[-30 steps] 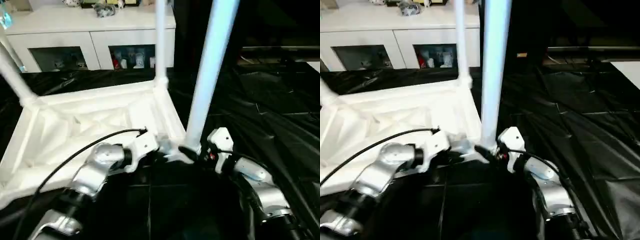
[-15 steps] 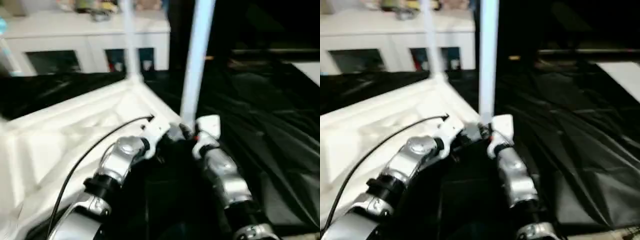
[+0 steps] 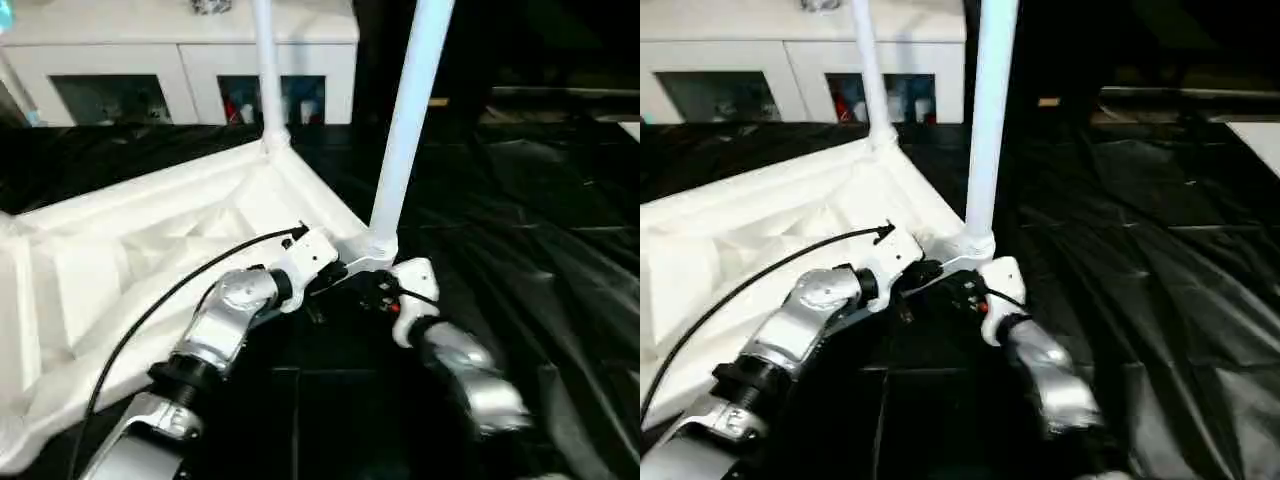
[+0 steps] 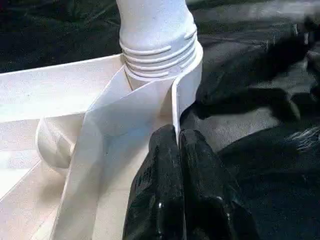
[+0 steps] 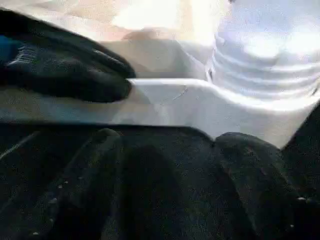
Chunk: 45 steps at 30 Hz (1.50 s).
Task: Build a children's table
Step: Rotate leg to tighten
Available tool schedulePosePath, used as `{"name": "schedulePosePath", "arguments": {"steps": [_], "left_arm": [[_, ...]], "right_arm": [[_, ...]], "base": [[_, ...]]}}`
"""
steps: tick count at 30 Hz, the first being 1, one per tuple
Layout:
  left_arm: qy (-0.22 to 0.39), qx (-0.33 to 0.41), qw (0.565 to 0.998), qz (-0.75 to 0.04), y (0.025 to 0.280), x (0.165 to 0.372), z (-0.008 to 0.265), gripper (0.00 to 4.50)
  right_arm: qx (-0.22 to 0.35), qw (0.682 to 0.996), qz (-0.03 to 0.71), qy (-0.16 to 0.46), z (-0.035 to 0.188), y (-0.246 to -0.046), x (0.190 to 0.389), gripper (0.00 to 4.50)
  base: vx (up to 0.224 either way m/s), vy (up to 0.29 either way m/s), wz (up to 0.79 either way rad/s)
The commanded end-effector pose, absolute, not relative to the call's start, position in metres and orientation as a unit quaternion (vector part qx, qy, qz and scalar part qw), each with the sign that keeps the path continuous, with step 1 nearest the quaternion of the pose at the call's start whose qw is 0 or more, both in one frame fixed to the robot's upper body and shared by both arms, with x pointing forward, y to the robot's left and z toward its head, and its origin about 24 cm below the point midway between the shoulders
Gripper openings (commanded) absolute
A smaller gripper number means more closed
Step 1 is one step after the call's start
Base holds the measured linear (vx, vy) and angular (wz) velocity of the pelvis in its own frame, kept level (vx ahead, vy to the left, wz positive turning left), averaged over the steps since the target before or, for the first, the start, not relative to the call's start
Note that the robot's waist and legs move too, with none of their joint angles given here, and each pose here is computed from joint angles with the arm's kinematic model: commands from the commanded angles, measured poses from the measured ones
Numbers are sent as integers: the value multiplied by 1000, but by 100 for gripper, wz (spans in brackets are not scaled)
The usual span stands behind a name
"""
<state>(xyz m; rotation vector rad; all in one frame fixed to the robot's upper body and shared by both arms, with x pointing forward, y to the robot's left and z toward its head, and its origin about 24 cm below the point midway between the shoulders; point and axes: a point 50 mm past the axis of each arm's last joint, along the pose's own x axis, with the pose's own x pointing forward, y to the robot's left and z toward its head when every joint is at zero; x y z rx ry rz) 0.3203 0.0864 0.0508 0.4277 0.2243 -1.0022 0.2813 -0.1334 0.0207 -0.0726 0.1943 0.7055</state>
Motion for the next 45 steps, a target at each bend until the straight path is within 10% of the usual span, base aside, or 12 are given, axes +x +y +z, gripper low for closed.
{"name": "schedulePosePath", "arguments": {"steps": [1,10,31,45], "left_arm": [[174,201,817,-512,96,303,20,0],[169,207,750,-606,111,282,25,0],[163,191,704,-665,109,269,36,0],[177,210,707,-652,115,271,33,0]], "right_arm": [[-35,909,414,46,49,-136,277,382],[-109,878,460,71,71,-191,265,447],[-143,837,522,85,60,-164,275,447],[-151,826,536,90,54,-164,272,324]], "base": [[0,0,0],[0,0,0],[0,0,0],[0,0,0]]}}
